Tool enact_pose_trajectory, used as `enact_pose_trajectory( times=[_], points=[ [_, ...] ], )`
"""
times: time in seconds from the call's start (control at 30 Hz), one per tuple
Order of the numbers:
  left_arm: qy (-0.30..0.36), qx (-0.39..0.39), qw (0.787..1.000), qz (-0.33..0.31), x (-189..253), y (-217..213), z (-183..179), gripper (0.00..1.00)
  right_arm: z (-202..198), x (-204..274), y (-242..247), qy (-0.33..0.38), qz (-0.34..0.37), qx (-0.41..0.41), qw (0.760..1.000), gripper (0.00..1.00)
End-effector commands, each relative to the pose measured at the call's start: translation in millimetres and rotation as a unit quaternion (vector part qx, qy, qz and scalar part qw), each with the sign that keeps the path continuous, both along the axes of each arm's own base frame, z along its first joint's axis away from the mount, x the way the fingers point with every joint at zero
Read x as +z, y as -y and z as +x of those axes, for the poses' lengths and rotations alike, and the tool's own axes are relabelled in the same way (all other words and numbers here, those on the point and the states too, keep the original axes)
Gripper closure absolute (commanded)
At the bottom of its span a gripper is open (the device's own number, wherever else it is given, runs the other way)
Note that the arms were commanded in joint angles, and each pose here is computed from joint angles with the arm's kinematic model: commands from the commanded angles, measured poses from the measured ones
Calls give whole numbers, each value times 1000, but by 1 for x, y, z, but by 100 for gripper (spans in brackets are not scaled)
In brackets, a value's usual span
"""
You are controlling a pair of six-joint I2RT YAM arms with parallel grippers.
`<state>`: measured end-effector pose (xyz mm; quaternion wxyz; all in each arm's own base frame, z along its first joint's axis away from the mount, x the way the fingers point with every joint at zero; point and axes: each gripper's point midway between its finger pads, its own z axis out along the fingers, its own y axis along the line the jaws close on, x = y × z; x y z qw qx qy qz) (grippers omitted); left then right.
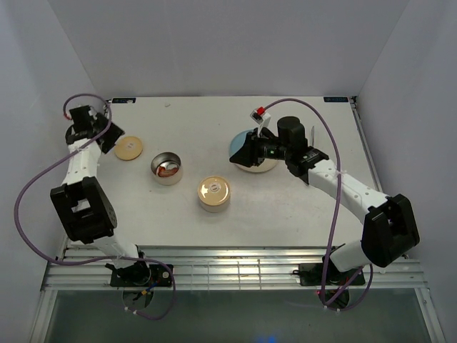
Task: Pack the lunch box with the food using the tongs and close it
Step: Pick up the box lid from the center of the board.
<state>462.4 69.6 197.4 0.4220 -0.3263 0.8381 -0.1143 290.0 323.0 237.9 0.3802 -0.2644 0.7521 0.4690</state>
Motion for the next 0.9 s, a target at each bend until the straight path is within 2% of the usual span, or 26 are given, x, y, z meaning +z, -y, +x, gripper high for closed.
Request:
enact_pose_trajectory(
  times=[0.0, 0.07, 0.17, 0.37, 0.5, 0.87],
  points=[
    [-26, 23, 994, -108, -57, -19, -24, 35, -2, 26, 3, 49, 22, 16, 998, 63],
    [-35, 39, 991, -127, -80, -32, -27, 37, -1, 24, 4, 47, 22, 21, 998, 64],
    [-65, 56, 990, -111, -102, -48, -26, 38, 3, 20, 3, 41, 22, 22, 999, 67],
    [-64, 76, 992, -83, -114, -66, -21, 37, 5, 11, 4, 36, 24, 26, 999, 68],
    [-93, 93, 987, -96, -137, -69, -19, 37, 10, 5, 9, 28, 24, 20, 999, 68],
    [-108, 126, 976, -144, -184, -68, -16, 36, 13, 6, 23, 33, 23, -6, 999, 70]
  ],
)
